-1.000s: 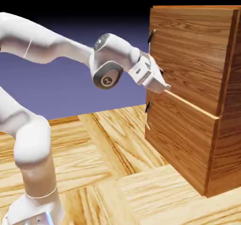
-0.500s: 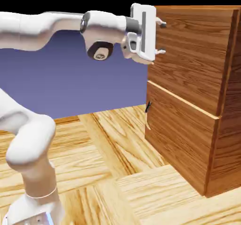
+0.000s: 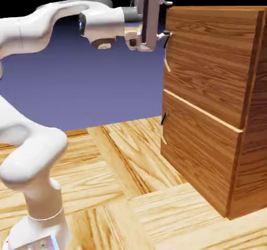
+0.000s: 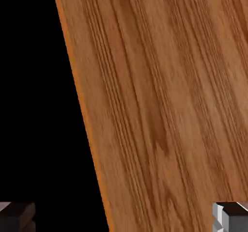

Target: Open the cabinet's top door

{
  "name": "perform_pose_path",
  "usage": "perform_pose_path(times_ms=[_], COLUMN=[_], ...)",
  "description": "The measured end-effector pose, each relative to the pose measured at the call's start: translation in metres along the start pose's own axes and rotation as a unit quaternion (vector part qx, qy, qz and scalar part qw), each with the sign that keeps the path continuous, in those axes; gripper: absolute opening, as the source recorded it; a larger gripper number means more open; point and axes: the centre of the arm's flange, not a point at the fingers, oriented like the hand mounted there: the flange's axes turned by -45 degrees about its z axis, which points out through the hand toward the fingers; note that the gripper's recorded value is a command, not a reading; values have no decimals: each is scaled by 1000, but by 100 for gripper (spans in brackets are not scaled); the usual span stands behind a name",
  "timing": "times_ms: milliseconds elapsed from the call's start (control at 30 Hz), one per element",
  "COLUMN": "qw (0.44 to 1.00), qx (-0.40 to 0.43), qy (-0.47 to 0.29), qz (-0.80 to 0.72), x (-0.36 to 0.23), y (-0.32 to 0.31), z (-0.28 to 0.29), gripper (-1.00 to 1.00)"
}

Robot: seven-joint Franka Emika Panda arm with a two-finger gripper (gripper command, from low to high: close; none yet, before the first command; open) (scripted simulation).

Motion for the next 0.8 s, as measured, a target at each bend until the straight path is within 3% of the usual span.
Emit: perform_pose_path(times_ms=[400, 800], qw=[960, 843], qx=[7, -42], qy=[-20, 1], qz=[278, 537], x=[-67, -119], y=[74, 198], z=[11, 37], gripper=[0, 0])
